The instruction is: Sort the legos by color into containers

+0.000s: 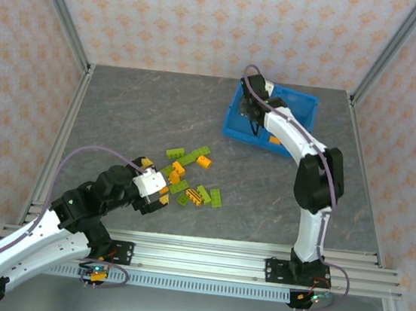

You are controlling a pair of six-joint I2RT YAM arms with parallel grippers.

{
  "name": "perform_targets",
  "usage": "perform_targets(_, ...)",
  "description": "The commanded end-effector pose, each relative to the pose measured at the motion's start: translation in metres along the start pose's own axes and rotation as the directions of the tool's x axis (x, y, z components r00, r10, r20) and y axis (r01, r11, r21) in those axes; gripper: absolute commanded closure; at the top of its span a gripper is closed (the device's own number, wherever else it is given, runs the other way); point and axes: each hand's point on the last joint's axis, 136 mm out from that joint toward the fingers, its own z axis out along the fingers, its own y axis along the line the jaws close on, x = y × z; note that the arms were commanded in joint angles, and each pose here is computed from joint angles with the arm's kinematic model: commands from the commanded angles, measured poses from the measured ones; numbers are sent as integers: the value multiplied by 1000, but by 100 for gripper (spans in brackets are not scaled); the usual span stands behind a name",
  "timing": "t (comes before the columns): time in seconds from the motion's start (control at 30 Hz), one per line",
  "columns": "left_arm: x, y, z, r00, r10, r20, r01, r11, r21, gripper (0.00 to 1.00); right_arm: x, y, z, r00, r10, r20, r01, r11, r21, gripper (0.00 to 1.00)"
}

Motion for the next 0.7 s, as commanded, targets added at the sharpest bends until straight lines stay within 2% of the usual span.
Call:
perform_targets(0.0, -13, 17, -7, 998, -48, 47, 52, 996, -70, 0, 7, -11, 28, 997, -33, -63, 36, 998, 52, 76)
perform_targets(0.13, -13, 16, -7, 997, -51, 54, 54, 996, -65, 0, 17, -13, 62, 990, -12, -143, 18, 999, 40, 71)
perform_targets(0.3, -12, 15, -5, 998, -41, 49, 44, 997, -59, 0, 17, -8, 72, 986, -1, -167, 5, 1000, 24, 56)
perform_targets(0.5, -11, 16, -3, 998, -45, 37, 47, 997, -59, 0, 0, -4, 51, 991, 15, -131, -13, 1000, 11, 54)
perform_targets(0.67, -9, 15, -1, 998, -47, 29, 49, 997, -54, 0, -20, 3, 5, 995, 31, -91, -37, 997, -64, 54)
